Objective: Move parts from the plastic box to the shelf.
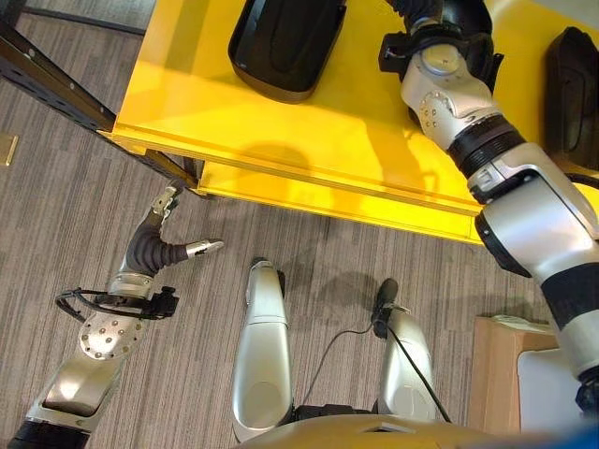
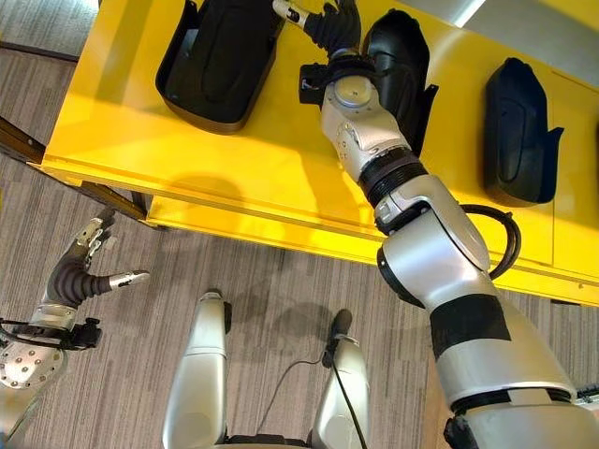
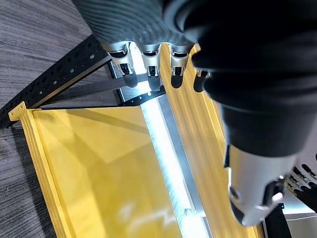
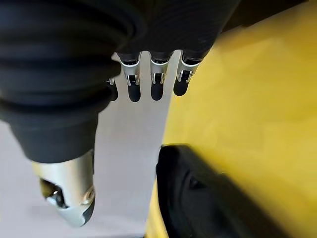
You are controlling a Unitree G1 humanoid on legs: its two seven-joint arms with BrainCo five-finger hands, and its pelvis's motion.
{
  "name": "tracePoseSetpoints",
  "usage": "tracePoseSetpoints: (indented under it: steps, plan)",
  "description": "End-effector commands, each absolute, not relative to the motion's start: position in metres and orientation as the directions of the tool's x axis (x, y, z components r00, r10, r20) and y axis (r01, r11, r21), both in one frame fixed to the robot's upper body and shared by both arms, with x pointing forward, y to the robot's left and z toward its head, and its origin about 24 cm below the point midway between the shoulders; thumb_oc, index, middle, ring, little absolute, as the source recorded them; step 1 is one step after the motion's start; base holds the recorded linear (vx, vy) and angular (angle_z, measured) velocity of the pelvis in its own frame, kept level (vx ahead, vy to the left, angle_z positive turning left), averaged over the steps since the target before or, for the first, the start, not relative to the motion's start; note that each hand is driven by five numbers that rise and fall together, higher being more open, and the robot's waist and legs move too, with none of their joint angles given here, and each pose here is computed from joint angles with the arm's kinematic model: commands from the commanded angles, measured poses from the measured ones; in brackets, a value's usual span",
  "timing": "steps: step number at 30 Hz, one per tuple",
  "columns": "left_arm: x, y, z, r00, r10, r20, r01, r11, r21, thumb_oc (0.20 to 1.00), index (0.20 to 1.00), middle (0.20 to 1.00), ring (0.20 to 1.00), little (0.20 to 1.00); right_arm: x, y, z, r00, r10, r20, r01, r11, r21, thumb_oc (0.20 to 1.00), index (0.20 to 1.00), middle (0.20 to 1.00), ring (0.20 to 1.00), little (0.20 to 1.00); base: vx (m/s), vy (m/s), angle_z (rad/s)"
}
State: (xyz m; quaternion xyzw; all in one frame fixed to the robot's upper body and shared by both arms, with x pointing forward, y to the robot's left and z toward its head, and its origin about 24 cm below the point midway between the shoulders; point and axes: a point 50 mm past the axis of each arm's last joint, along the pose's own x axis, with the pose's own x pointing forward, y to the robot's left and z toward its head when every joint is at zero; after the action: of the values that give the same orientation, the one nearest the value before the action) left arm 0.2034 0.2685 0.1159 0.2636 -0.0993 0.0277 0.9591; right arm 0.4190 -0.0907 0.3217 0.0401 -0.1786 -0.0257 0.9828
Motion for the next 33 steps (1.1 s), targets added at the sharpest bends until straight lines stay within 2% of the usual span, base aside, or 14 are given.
tracePoseSetpoints:
  steps: [1,12,33]
  plan:
    - [0.204,0.257,0.134,0.953,-0.087,0.289,-0.078,0.854,0.515,1.000,1.000,1.000,1.000,1.000,0.409,-0.092,0.371,0.889,-0.122,0.442,0.030,0.977,0.210,1.000,1.000,1.000,1.000,1.000,0.00,0.000,0.00]
    - [0.207,0.254,0.139,0.944,-0.118,0.309,-0.074,0.835,0.545,1.000,1.000,1.000,1.000,1.000,0.413,-0.129,0.372,0.886,-0.264,0.381,0.171,0.950,0.259,1.000,1.000,1.000,1.000,1.000,0.00,0.000,0.00]
    - [0.208,0.253,0.136,0.946,-0.107,0.307,-0.079,0.841,0.536,1.000,1.000,1.000,1.000,1.000,0.412,-0.150,0.375,0.863,-0.319,0.392,0.214,0.933,0.288,1.000,1.000,1.000,1.000,1.000,0.01,0.000,0.05]
